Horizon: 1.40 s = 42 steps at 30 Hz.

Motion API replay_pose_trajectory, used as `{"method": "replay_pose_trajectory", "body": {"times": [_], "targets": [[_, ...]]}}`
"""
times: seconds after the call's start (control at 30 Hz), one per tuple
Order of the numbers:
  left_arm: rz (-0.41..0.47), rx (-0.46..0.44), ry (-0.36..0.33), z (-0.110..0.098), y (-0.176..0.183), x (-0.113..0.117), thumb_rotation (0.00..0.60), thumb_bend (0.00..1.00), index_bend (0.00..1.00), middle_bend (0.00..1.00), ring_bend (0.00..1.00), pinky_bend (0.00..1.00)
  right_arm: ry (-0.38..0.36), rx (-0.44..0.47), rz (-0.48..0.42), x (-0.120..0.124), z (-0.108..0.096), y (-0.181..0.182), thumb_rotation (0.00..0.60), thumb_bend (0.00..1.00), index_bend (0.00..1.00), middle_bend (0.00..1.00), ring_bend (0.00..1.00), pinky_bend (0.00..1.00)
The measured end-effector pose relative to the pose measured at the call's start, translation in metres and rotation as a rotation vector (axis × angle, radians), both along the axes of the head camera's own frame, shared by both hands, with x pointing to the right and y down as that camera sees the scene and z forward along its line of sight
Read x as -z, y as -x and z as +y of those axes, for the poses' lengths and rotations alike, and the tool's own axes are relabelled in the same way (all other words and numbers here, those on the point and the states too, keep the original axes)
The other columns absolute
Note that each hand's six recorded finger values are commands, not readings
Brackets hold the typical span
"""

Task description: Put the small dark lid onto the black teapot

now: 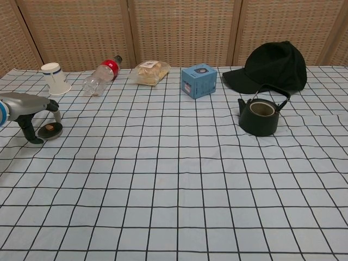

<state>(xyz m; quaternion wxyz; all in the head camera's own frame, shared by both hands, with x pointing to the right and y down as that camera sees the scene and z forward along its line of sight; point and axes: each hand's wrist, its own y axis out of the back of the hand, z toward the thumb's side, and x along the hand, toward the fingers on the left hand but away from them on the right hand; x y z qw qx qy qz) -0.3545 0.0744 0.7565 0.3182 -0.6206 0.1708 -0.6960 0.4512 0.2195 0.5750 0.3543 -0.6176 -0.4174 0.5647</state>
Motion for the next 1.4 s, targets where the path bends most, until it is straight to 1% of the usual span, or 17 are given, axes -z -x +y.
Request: {"method": "replay_pose_trajectory", "body": {"times": [0.17,0.33,0.53,0.63,0.83,0.93,1.07,1.27,1.4], "targets": [[0.003,0.001,-0.003,0.001,0.0,0.0,0.6,0.3,0.34,0.0,0.0,0.0,-0.006,0.002,-0.005,0.001,0.0,0.001,0.6,0.12,0.07,0.0,0.0,0.0],[0.007,0.006,-0.003,0.002,0.0,0.001,0.6,0.31,0.39,0.0,0.0,0.0,-0.008,-0.001,-0.007,0.003,0.0,0.001,0.6,0.12,0.07,0.0,0.0,0.0],[0.029,0.0,-0.023,0.0,-0.006,0.008,0.6,0.31,0.41,0.0,0.0,0.0,-0.011,-0.004,-0.016,0.005,0.0,0.0,0.6,0.12,0.07,0.0,0.0,0.0],[0.057,-0.004,-0.042,-0.005,-0.014,0.015,0.6,0.31,0.41,0.0,0.0,0.0,-0.012,-0.006,-0.014,0.006,0.0,-0.001,0.6,0.12,0.07,0.0,0.0,0.0],[0.104,-0.039,-0.08,-0.015,-0.037,0.031,0.6,0.31,0.41,0.0,0.0,0.0,-0.013,-0.008,-0.008,0.006,0.0,-0.002,0.6,0.12,0.07,0.0,0.0,0.0],[0.127,-0.063,-0.092,-0.021,-0.054,0.036,0.6,0.31,0.41,0.0,0.0,0.0,-0.007,-0.011,-0.011,0.006,0.0,-0.003,0.6,0.12,0.07,0.0,0.0,0.0],[0.173,-0.113,-0.107,-0.029,-0.092,0.041,0.6,0.31,0.41,0.0,0.0,0.0,0.013,-0.014,-0.015,0.001,0.0,-0.004,0.6,0.12,0.07,0.0,0.0,0.0],[0.201,-0.194,-0.113,-0.04,-0.154,0.04,0.6,0.31,0.41,0.0,0.0,0.0,0.021,-0.029,-0.017,-0.002,-0.003,-0.009,0.6,0.12,0.07,0.0,0.0,0.0],[0.212,-0.228,-0.112,-0.046,-0.193,0.037,0.6,0.31,0.41,0.0,0.0,0.0,0.018,-0.048,-0.02,-0.002,-0.006,-0.015,0.6,0.12,0.07,0.0,0.0,0.0]]}}
